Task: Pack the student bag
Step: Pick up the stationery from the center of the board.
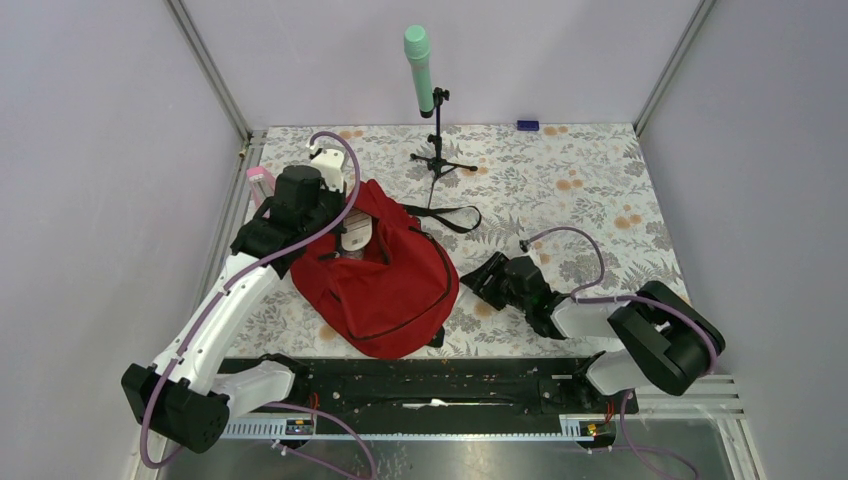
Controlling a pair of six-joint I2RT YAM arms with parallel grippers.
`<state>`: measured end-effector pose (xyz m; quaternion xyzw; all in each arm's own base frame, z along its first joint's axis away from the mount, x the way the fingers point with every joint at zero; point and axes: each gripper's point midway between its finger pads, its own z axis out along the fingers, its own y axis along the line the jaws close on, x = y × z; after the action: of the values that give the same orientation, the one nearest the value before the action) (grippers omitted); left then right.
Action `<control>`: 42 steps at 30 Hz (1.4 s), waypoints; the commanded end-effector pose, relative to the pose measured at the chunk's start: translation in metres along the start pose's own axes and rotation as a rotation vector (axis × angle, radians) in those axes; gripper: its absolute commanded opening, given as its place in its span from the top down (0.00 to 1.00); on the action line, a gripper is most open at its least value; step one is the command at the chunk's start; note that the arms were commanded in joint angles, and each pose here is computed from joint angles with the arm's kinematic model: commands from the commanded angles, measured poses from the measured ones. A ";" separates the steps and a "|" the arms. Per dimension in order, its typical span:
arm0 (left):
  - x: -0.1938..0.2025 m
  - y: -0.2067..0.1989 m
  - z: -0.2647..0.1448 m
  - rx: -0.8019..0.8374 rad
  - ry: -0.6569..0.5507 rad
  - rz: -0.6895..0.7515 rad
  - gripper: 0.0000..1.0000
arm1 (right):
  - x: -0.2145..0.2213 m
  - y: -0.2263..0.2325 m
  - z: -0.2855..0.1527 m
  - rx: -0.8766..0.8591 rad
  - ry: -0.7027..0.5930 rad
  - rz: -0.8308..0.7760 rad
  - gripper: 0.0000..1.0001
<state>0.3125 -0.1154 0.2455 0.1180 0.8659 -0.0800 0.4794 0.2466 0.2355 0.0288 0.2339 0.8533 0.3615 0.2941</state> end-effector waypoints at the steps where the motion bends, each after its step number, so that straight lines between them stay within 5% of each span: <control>1: -0.047 0.004 -0.014 -0.014 -0.184 -0.019 1.00 | 0.000 0.004 0.009 -0.018 -0.015 0.038 0.39; 21: -0.047 0.006 -0.014 -0.020 -0.182 -0.013 1.00 | 0.002 0.028 0.023 -0.152 -0.008 0.040 0.48; 31: -0.047 0.006 -0.015 -0.021 -0.182 -0.011 1.00 | 0.009 0.020 0.032 -0.129 0.009 -0.005 0.63; 42: -0.047 0.007 -0.015 -0.023 -0.184 -0.010 1.00 | 0.007 0.033 0.036 -0.165 -0.004 -0.111 0.95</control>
<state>0.3125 -0.1144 0.2458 0.1172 0.8658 -0.0793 0.4800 0.2634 0.2658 0.0160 0.1981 0.8394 0.4016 0.3080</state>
